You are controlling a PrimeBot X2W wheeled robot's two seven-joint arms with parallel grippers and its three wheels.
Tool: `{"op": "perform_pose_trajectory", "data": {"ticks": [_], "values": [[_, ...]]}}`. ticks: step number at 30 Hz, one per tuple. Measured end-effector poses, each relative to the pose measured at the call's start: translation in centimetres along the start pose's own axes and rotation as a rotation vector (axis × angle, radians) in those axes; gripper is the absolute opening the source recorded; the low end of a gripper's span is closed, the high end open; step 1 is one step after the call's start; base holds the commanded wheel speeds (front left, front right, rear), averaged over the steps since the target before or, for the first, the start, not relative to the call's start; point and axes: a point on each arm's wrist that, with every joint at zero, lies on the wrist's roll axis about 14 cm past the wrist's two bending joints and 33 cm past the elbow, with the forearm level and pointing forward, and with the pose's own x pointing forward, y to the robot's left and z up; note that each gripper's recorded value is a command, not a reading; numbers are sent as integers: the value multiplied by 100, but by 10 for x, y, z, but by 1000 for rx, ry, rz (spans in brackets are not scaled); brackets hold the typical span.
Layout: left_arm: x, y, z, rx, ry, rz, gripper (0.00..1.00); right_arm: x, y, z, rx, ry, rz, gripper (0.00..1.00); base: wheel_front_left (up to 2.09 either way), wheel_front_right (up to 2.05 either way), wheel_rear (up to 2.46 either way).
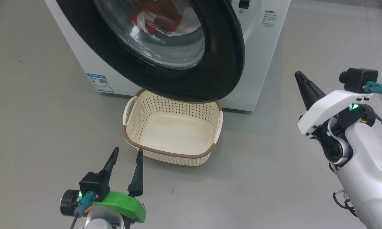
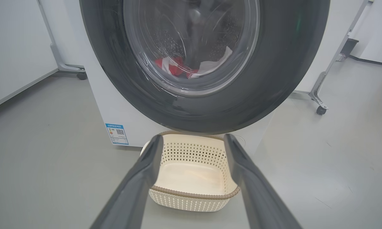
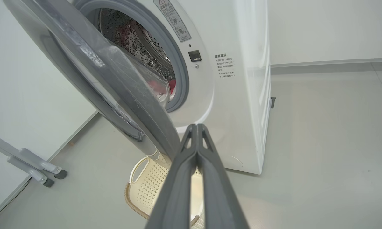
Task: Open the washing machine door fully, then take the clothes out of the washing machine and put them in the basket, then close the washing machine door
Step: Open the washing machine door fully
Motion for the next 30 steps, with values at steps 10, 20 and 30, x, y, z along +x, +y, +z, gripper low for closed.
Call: {"op": "perform_pose_trajectory", "data": {"ticks": [10,20,30], "values": [[3,-6,-1,6,1,-20,100,-30,-14,-15,-84,-79,-30,0,0,0,0],[5,-4,0,10,-1,-17,100,-51,-23,-30,-54,-129,-95,0,0,0,0],[6,-8,0,10,-1,-31,100,-61,-22,-35,-65,-131,-109,0,0,0,0]]}}
